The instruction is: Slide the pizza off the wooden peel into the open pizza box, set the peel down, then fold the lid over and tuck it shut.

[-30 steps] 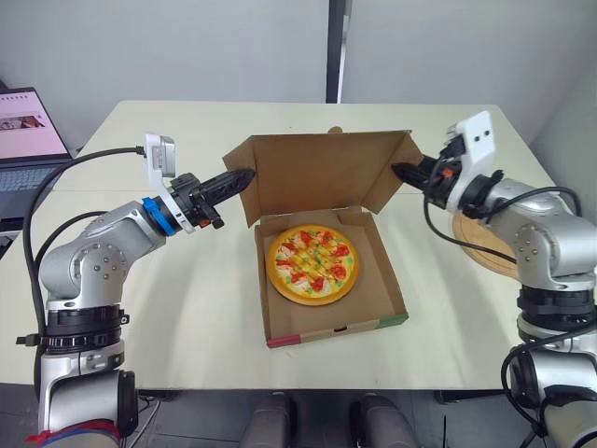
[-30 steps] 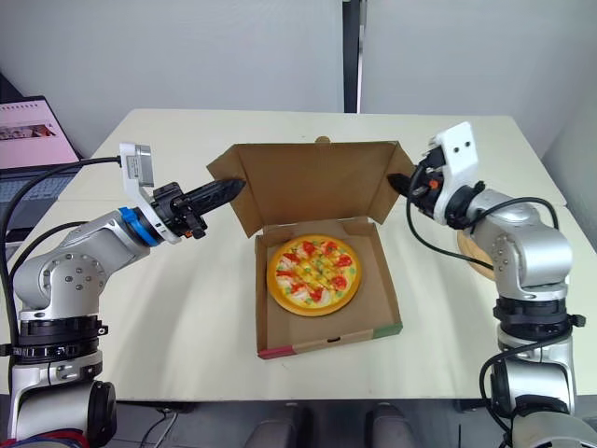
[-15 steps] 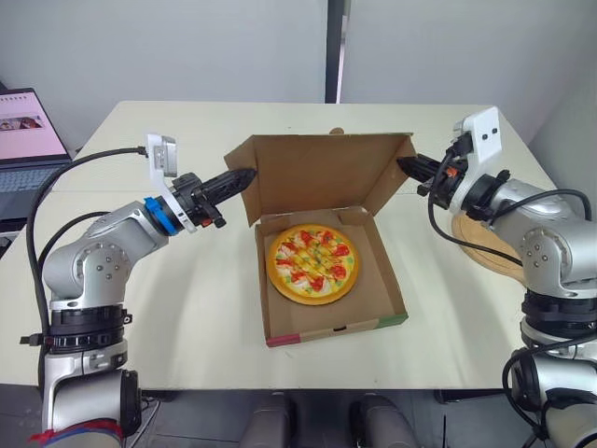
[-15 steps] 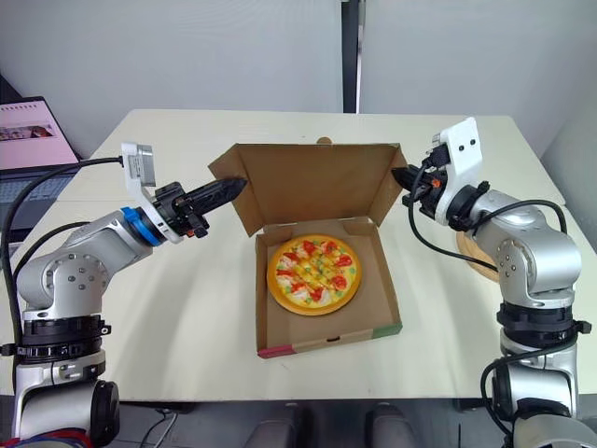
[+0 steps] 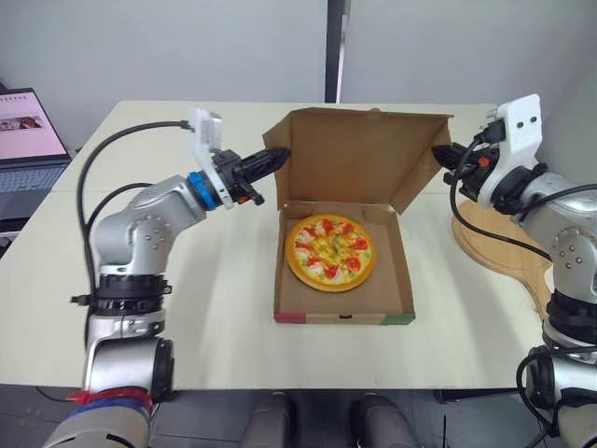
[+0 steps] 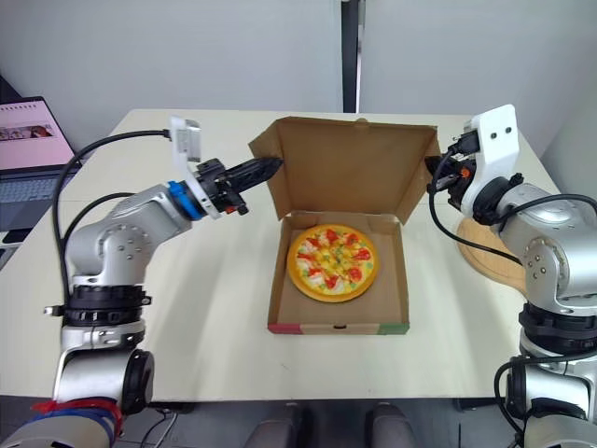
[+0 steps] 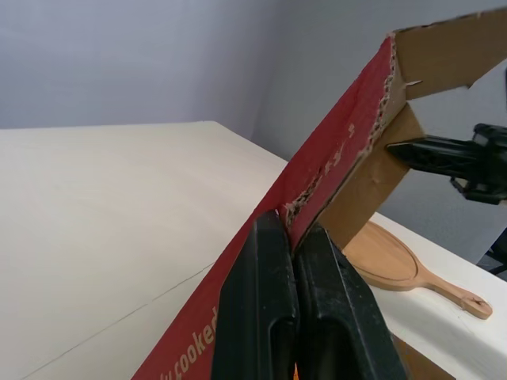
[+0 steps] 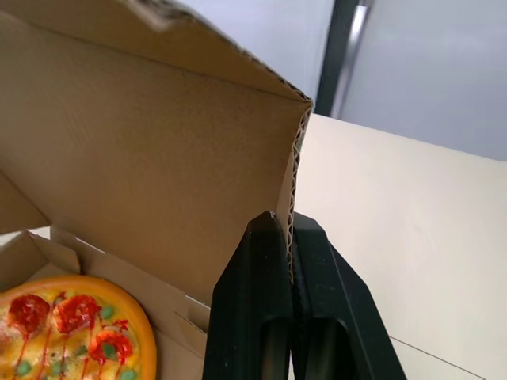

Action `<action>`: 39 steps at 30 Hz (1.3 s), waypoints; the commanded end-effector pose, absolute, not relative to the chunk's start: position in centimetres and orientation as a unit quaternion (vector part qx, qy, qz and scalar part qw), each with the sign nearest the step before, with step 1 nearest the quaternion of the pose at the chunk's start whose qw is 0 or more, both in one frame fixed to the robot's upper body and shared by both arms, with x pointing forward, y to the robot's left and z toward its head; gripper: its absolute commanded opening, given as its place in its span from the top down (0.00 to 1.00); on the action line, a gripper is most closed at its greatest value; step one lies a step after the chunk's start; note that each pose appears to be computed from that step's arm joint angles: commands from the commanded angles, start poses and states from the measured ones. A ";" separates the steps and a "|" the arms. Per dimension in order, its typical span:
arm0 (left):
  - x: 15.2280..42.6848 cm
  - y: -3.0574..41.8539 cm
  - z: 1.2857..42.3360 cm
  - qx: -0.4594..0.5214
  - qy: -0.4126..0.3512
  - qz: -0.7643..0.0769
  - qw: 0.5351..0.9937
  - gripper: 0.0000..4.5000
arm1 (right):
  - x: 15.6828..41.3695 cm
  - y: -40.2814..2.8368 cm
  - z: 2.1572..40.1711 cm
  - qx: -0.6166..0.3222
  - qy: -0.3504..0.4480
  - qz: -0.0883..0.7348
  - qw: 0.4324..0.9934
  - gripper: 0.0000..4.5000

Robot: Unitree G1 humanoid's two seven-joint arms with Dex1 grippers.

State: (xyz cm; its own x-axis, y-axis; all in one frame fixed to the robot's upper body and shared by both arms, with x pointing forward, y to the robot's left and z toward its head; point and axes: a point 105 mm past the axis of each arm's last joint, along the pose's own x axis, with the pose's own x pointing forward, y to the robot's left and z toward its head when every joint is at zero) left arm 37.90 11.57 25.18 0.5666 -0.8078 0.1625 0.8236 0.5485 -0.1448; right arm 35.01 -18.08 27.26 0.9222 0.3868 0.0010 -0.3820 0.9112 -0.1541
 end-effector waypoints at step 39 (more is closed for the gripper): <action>33.1 9.2 21.6 -0.175 0.009 -0.437 0.882 1.00 | 27.7 -14.1 22.9 -0.025 0.022 0.183 0.983 0.99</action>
